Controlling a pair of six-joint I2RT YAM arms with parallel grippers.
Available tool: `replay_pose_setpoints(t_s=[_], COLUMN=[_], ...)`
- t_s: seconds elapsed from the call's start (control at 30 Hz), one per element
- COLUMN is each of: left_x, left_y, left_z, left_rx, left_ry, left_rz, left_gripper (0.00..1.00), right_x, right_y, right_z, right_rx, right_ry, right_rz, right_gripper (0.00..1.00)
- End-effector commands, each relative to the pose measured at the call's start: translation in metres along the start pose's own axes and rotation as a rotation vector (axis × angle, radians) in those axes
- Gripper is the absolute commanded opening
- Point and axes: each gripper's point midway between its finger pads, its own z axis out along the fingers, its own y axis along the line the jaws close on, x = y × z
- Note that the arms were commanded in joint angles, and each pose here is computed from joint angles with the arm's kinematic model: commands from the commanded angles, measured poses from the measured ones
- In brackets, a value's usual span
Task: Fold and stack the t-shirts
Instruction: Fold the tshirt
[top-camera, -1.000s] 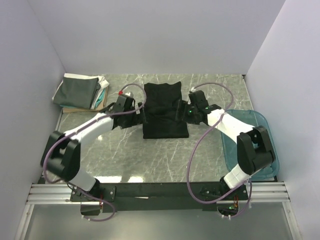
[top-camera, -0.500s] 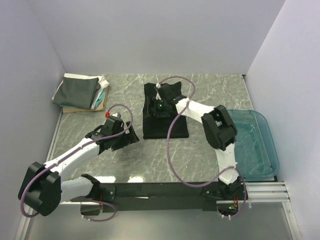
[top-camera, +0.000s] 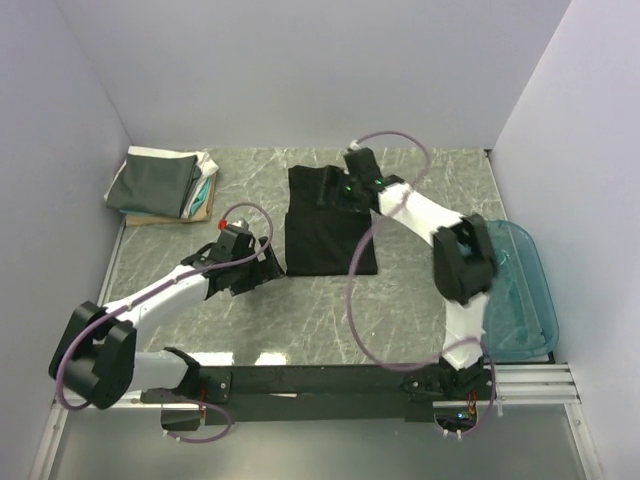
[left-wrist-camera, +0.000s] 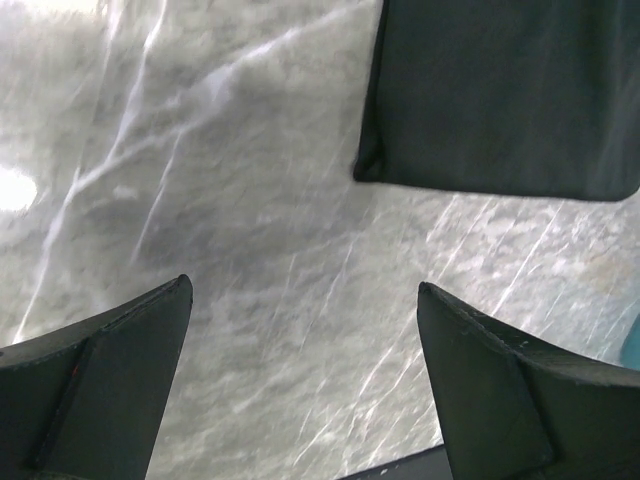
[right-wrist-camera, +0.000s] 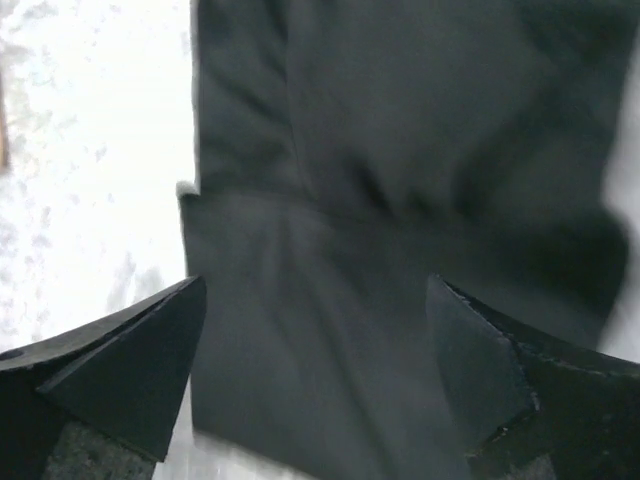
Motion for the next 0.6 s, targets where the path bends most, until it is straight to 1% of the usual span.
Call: replay_pose_setpoints(t_s=[0.0, 0.03, 0.07, 0.13, 0.17, 0.2, 0.23, 0.27, 0.33, 0.37, 0.4, 0.43, 0.47, 0.53, 0.57], left_x=[-0.029, -0.029, -0.032, -0.035, -0.036, -0.037, -0.037, -0.037, -0.036, -0.034, -0.033, -0.032, -0.030, -0.028, -0.028], left_y=[-0.034, -0.037, -0.040, -0.044, -0.046, -0.045, -0.044, -0.045, -0.046, -0.048, -0.050, -0.050, -0.049, -0.046, -0.043], left_z=[0.003, 0.006, 0.011, 0.016, 0.022, 0.026, 0.029, 0.036, 0.042, 0.047, 0.049, 0.052, 0.057, 0.061, 0.066], left_rx=[0.077, 0.086, 0.087, 0.093, 0.087, 0.074, 0.061, 0.052, 0.053, 0.066, 0.072, 0.074, 0.072, 0.052, 0.032], left_ry=[-0.067, -0.060, -0.059, -0.056, -0.043, -0.041, -0.031, -0.020, -0.005, 0.010, 0.019, 0.026, 0.036, 0.049, 0.056], left_rz=[0.018, 0.027, 0.030, 0.037, 0.040, 0.038, 0.047, 0.048, 0.051, 0.055, 0.053, 0.055, 0.053, 0.053, 0.058], left_gripper=[0.99, 0.99, 0.99, 0.95, 0.94, 0.91, 0.88, 0.83, 0.78, 0.75, 0.69, 0.66, 0.61, 0.58, 0.53], right_x=[-0.046, -0.042, -0.028, -0.012, 0.009, 0.017, 0.034, 0.045, 0.065, 0.071, 0.076, 0.088, 0.091, 0.100, 0.102], right_y=[-0.005, -0.016, -0.032, -0.061, -0.077, -0.091, -0.103, -0.105, -0.118, -0.117, -0.117, -0.118, -0.115, -0.118, -0.119], right_z=[-0.085, -0.096, -0.112, -0.127, -0.136, -0.141, -0.145, -0.147, -0.149, -0.149, -0.149, -0.148, -0.146, -0.143, -0.142], right_rx=[0.037, 0.068, 0.090, 0.183, 0.211, 0.238, 0.251, 0.230, 0.237, 0.212, 0.199, 0.187, 0.159, 0.162, 0.164], right_ry=[-0.241, -0.263, -0.274, -0.306, -0.295, -0.288, -0.268, -0.231, -0.185, -0.165, -0.155, -0.133, -0.122, -0.097, -0.093], right_rz=[0.068, 0.087, 0.116, 0.163, 0.183, 0.200, 0.213, 0.216, 0.222, 0.214, 0.205, 0.199, 0.187, 0.189, 0.191], right_gripper=[0.98, 0.99, 1.00, 1.00, 1.00, 1.00, 1.00, 1.00, 1.00, 1.00, 0.99, 0.99, 0.98, 0.96, 0.93])
